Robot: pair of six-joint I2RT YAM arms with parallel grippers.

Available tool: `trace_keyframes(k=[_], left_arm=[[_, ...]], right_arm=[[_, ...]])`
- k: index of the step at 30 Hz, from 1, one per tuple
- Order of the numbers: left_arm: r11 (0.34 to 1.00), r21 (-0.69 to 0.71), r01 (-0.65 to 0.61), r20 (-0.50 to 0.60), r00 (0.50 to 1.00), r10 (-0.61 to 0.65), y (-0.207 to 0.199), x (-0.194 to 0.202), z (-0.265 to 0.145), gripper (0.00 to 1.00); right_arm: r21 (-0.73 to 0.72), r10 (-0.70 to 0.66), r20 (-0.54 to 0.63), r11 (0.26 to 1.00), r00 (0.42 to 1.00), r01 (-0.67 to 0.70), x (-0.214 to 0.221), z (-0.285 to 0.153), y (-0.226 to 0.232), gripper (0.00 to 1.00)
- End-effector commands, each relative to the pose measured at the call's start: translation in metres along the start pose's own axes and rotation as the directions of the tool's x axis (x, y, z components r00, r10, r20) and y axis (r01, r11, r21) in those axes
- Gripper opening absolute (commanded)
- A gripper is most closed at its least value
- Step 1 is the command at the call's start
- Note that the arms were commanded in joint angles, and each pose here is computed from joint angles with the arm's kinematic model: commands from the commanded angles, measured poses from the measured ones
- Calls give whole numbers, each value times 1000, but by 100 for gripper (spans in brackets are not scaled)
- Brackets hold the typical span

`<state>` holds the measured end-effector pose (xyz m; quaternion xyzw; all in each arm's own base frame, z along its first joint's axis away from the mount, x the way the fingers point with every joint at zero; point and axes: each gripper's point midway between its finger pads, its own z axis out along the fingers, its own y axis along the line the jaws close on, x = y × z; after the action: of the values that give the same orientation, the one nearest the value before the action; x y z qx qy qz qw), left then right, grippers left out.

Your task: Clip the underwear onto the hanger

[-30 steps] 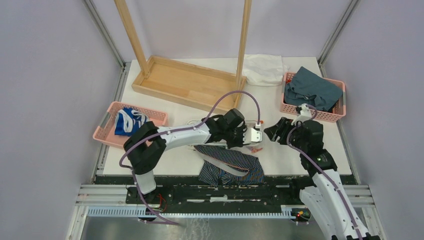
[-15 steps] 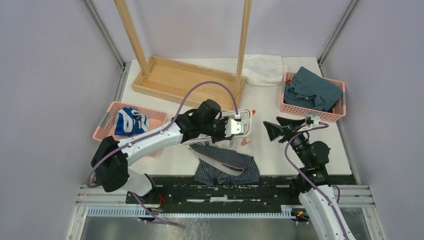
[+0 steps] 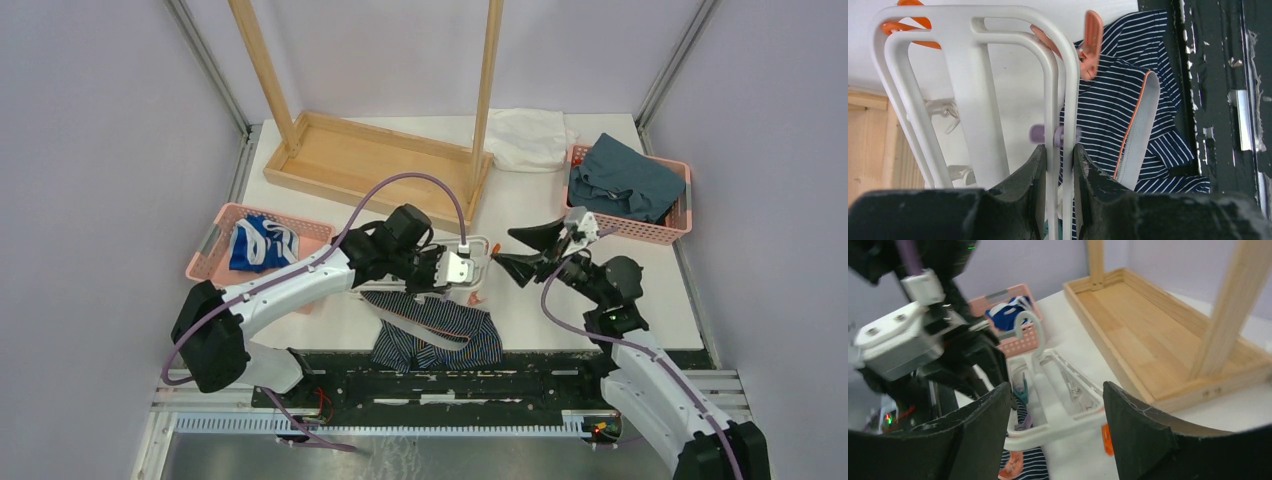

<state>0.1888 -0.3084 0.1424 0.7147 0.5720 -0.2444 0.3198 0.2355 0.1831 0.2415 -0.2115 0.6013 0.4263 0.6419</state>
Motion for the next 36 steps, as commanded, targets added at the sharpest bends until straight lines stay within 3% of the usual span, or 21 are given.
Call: trace_keyframes(k=[1, 4, 6, 14, 19, 36], left_arm=[[996, -12, -89, 29, 996, 89, 0, -9, -16, 3], [994, -25, -108, 22, 994, 108, 0, -8, -22, 3], [992, -44, -114, 23, 993, 115, 2, -8, -28, 3], [983, -124, -138, 98, 984, 150, 6, -22, -53, 3], [973, -165, -160, 116, 977, 180, 3, -23, -63, 3], [954, -215, -209, 207, 945, 254, -8, -43, -83, 3]], right_arm=[[-293, -373, -20, 889, 928, 351, -10, 10, 55, 75], [-463, -538, -148, 779, 830, 423, 19, -1, 68, 77], [-528, -554, -194, 755, 810, 390, 27, -7, 73, 76], [-609, -548, -247, 729, 799, 312, 45, -25, 83, 74], [-646, -508, -257, 723, 822, 245, 50, -25, 92, 72], [-720, -485, -144, 649, 863, 244, 71, 26, 106, 76]])
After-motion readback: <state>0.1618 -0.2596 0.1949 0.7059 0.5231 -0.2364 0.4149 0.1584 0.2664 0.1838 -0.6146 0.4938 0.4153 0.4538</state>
